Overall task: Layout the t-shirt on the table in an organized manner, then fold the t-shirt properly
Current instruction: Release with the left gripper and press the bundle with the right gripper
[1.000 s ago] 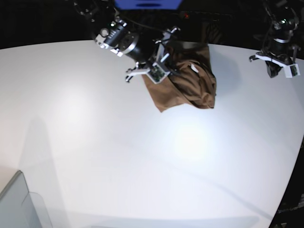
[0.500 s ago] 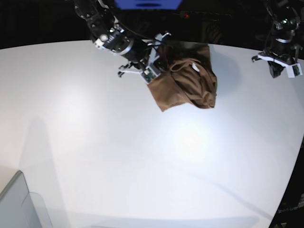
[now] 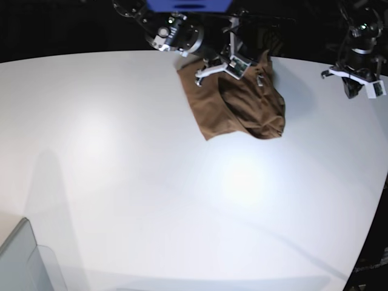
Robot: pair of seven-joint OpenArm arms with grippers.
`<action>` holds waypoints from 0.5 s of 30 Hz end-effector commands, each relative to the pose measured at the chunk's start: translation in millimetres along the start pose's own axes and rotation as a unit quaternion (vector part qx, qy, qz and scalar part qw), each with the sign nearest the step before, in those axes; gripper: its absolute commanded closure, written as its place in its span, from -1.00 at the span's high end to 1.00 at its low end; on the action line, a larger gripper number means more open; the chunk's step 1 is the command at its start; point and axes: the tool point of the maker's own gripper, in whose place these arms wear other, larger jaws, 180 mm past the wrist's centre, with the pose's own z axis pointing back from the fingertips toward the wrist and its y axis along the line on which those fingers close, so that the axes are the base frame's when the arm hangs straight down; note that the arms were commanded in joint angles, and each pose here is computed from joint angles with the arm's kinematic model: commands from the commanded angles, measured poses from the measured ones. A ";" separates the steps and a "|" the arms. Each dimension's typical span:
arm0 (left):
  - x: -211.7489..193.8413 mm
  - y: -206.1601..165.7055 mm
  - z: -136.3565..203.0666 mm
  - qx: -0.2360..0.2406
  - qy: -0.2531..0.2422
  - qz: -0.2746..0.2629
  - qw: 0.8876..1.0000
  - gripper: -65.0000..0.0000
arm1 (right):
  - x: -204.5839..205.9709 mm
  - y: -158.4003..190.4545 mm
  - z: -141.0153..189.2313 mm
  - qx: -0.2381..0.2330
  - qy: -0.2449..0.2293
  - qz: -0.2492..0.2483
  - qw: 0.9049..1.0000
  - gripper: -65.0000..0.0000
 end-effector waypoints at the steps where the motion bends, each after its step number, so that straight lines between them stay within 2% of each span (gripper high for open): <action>1: 19.5 0.4 5.6 -0.002 -0.032 -0.011 0.999 -1.00 | 12.6 6.6 1.3 0.012 -0.024 0.004 1.000 -1.00; 4: 31.8 -3.7 14.0 -0.006 -0.048 -0.021 0.999 -1.00 | 8.1 8.2 2.9 0.015 -0.018 0.008 1.000 -1.00; 7: 51.4 -5.0 24.8 -0.013 -0.078 -0.010 0.997 -1.00 | 15.3 -4.4 8.4 -0.001 -0.029 0.007 1.000 -1.00; 10: 72.8 -2.1 39.7 -0.022 -0.116 0.024 0.993 -1.00 | 26.0 -29.3 19.5 -0.038 -0.046 -0.001 0.998 -1.00; 15: 87.8 -5.2 54.3 -0.062 -0.118 0.077 0.988 -0.99 | 24.4 -57.5 26.3 -0.076 -0.047 -0.015 0.996 -1.00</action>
